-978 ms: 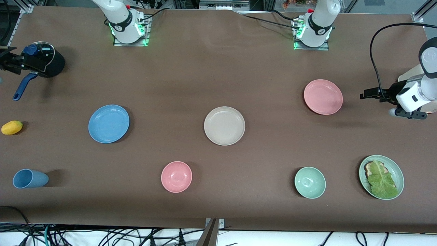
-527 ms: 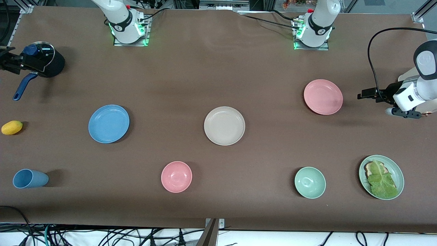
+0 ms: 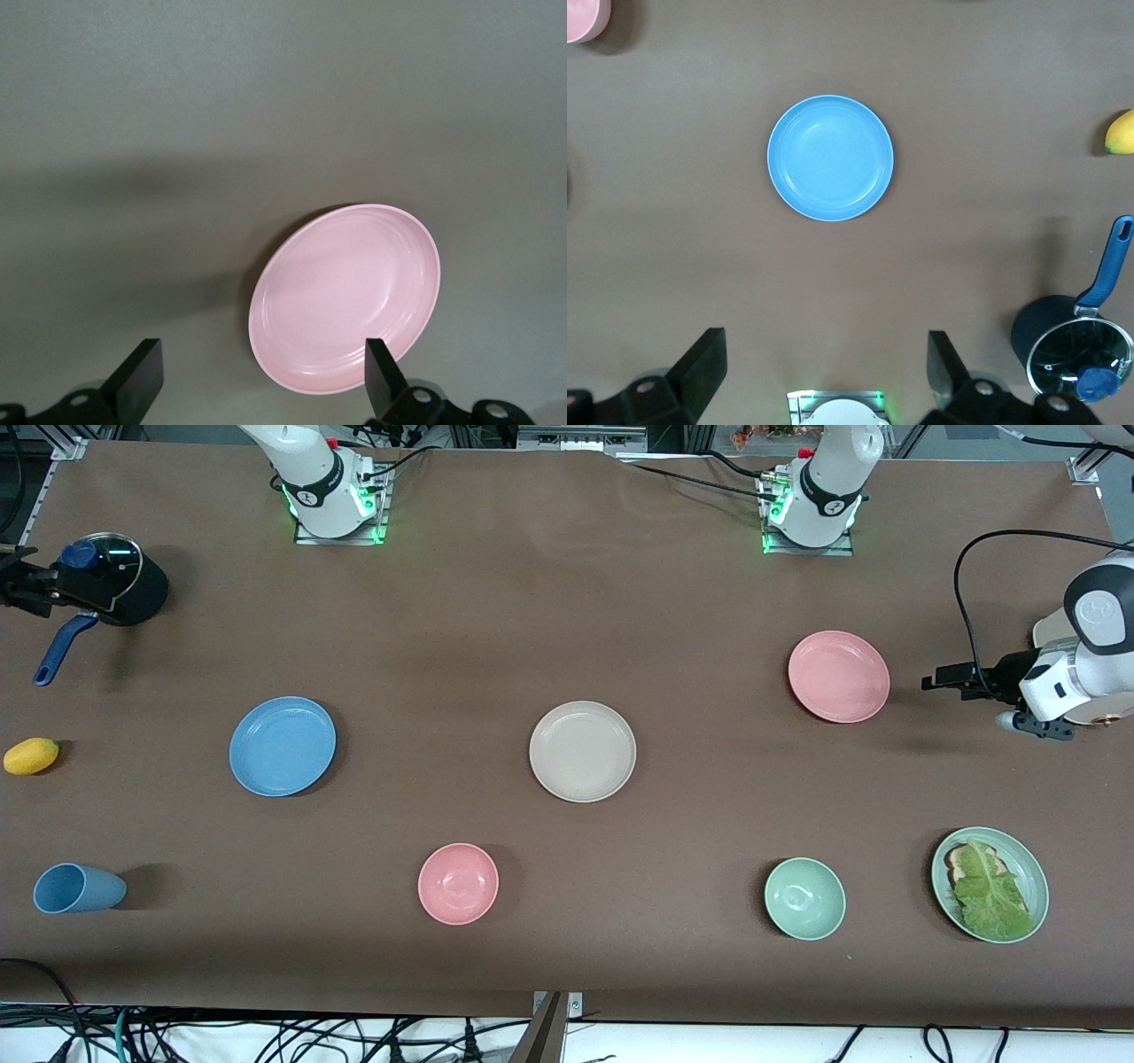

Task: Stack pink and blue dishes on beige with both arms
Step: 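Move the left gripper down toward the rim of the pink plate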

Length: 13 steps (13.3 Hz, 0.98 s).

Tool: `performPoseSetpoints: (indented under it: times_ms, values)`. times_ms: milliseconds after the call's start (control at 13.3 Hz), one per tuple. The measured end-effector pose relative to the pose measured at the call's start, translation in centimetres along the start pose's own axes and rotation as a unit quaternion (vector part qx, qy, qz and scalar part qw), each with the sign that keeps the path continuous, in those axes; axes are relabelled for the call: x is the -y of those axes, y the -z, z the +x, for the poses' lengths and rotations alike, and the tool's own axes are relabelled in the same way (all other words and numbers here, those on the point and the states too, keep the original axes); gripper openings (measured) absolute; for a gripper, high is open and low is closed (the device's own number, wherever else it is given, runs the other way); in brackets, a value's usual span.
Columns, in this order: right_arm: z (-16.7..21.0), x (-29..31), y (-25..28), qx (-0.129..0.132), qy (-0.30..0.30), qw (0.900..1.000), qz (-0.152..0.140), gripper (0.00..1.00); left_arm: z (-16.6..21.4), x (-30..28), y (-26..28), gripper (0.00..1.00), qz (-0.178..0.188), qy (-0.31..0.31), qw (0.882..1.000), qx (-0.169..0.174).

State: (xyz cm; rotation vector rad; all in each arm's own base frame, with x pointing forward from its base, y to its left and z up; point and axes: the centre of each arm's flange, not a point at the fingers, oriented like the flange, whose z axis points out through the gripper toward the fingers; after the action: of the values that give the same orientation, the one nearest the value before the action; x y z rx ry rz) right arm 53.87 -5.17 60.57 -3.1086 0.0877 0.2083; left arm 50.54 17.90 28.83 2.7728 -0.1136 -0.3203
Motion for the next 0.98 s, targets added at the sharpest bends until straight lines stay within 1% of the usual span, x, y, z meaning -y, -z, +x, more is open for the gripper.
performPoseSetpoints:
  times_ms: [451,828,978]
  values:
    - [0.0,0.0,0.0,0.0,0.0,1.0,0.0,1.0,-0.3,0.9,-3.7,1.0,-0.031,-0.001,0.999,-0.009]
    - [-0.1,0.0,-0.1,0.003,0.0,1.0,0.0,1.0,-0.5,2.3,-5.8,1.0,-0.037,-0.007,0.999,-0.007]
    - [-0.1,0.0,-0.1,0.004,0.0,1.0,0.0,1.0,-0.6,2.4,-6.0,1.0,-0.032,-0.007,0.999,-0.011]
